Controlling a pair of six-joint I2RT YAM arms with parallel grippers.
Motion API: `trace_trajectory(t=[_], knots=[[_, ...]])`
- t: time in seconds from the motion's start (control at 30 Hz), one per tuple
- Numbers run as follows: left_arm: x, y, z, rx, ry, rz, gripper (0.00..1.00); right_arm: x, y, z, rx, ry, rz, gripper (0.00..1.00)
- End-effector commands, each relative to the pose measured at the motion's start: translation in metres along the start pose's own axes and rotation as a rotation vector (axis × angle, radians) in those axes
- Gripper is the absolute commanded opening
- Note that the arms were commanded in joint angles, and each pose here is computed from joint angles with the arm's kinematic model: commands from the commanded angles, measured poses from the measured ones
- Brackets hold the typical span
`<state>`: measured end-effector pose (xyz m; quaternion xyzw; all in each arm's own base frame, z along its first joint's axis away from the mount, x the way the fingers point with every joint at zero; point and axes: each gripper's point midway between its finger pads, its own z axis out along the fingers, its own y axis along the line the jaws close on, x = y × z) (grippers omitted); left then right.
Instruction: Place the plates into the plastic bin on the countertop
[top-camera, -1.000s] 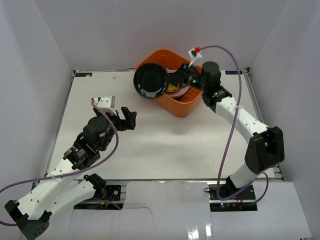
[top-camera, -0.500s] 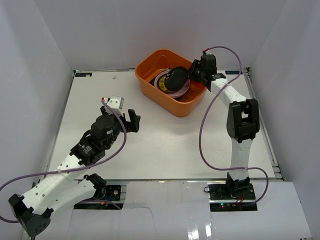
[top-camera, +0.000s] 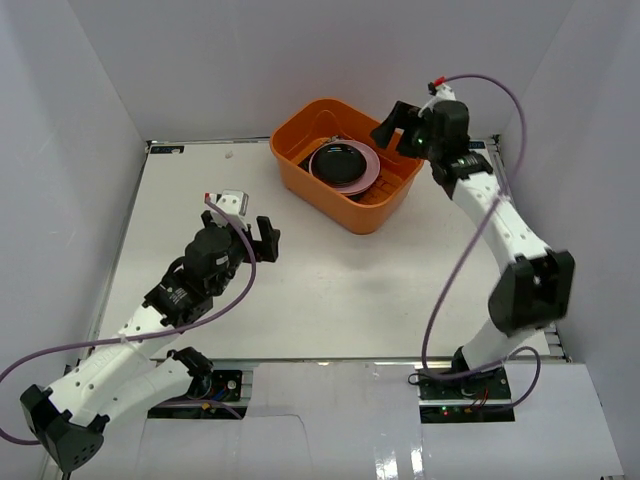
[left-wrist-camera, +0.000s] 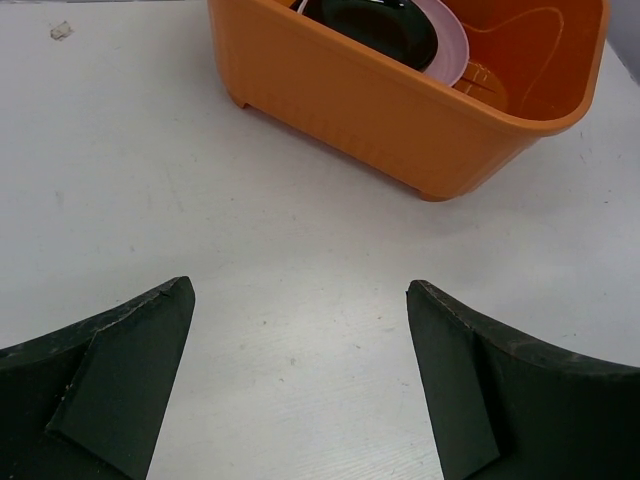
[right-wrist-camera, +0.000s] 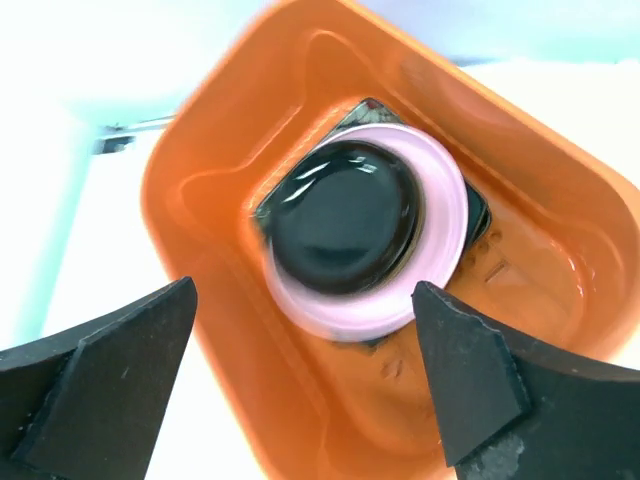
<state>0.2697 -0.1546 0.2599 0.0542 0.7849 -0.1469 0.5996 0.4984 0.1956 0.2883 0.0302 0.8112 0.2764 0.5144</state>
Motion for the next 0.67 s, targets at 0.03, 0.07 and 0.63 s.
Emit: trace_trajectory(t=[0.03, 0.07, 0.63], knots=[[-0.025, -0.007, -0.005, 0.030, -0.058, -0.040, 0.98, 0.008, 0.021, -0.082, -0.110, -0.095, -0.102, 0.92], [-0.032, -0.009, -0.009, 0.038, -0.073, -0.057, 0.98, -0.004, 0.035, -0.117, -0.154, -0.176, -0.128, 0.90], [-0.077, 0.003, -0.057, 0.054, -0.235, -0.191, 0.98, 0.072, -0.011, -0.287, -0.077, -0.441, -0.180, 0.90]])
